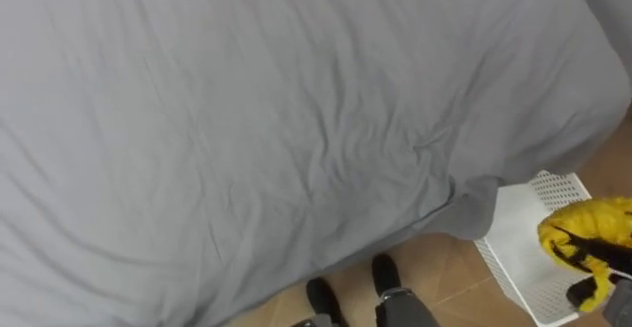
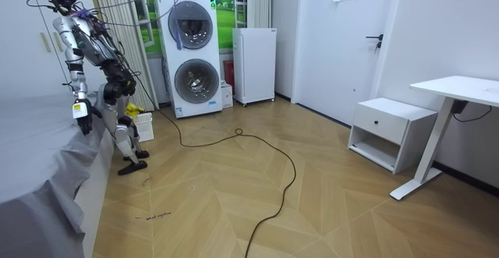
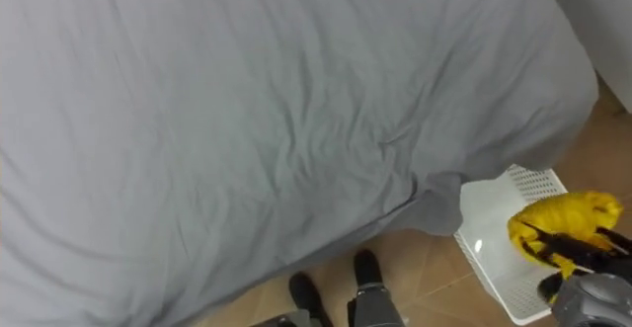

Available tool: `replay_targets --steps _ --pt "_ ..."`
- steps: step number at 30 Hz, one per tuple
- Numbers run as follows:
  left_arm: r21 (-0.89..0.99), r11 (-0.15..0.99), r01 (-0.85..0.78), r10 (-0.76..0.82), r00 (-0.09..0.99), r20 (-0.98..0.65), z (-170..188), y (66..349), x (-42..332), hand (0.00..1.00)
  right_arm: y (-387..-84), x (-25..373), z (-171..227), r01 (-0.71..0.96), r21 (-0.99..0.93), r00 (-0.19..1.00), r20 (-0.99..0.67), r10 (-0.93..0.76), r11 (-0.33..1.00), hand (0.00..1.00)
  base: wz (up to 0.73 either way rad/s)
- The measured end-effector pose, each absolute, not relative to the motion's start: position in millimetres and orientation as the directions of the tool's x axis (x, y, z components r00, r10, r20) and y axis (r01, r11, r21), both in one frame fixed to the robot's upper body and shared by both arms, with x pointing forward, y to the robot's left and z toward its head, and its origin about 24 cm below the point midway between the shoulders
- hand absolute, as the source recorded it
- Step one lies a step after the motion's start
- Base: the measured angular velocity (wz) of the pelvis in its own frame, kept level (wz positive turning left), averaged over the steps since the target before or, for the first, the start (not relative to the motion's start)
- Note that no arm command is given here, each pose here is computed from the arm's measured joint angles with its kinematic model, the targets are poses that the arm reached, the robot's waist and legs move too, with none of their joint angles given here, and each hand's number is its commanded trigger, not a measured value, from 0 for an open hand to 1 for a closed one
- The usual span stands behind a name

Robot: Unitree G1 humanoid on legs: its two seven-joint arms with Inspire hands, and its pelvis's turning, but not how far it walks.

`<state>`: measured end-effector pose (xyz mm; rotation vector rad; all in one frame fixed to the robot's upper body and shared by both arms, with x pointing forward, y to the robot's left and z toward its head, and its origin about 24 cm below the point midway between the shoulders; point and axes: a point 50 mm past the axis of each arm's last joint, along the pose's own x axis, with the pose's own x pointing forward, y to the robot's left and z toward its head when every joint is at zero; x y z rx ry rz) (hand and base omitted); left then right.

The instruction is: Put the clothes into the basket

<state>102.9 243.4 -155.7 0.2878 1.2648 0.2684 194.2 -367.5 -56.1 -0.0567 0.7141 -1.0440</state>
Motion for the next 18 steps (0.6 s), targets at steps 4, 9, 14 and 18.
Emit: replay_targets --steps 4,9,14,18 --pt "0.357 0.933 -0.04 0.353 0.282 -0.892 -155.5 243.3 103.6 0.0 -369.8 192.5 -54.7 0.786 -0.369 0.282 -0.5 -0.819 0.496 0.0 0.04" --pt "0.356 0.933 -0.043 0.353 0.293 -0.889 -155.0 243.5 105.1 0.0 -370.6 191.3 -54.5 0.788 -0.38 0.271 -0.492 -0.827 0.484 0.0 0.05" --pt "0.356 0.933 -0.045 0.352 0.307 -0.884 -154.3 243.5 107.4 0.0 -370.9 191.0 -54.3 0.788 -0.385 0.267 -0.488 -0.831 0.48 0.0 0.05" --pt "0.346 0.936 -0.07 0.35 0.307 -0.885 -153.9 243.7 108.8 0.0 -371.7 191.5 -53.0 0.789 -0.389 0.27 -0.475 -0.838 0.475 0.0 0.02"
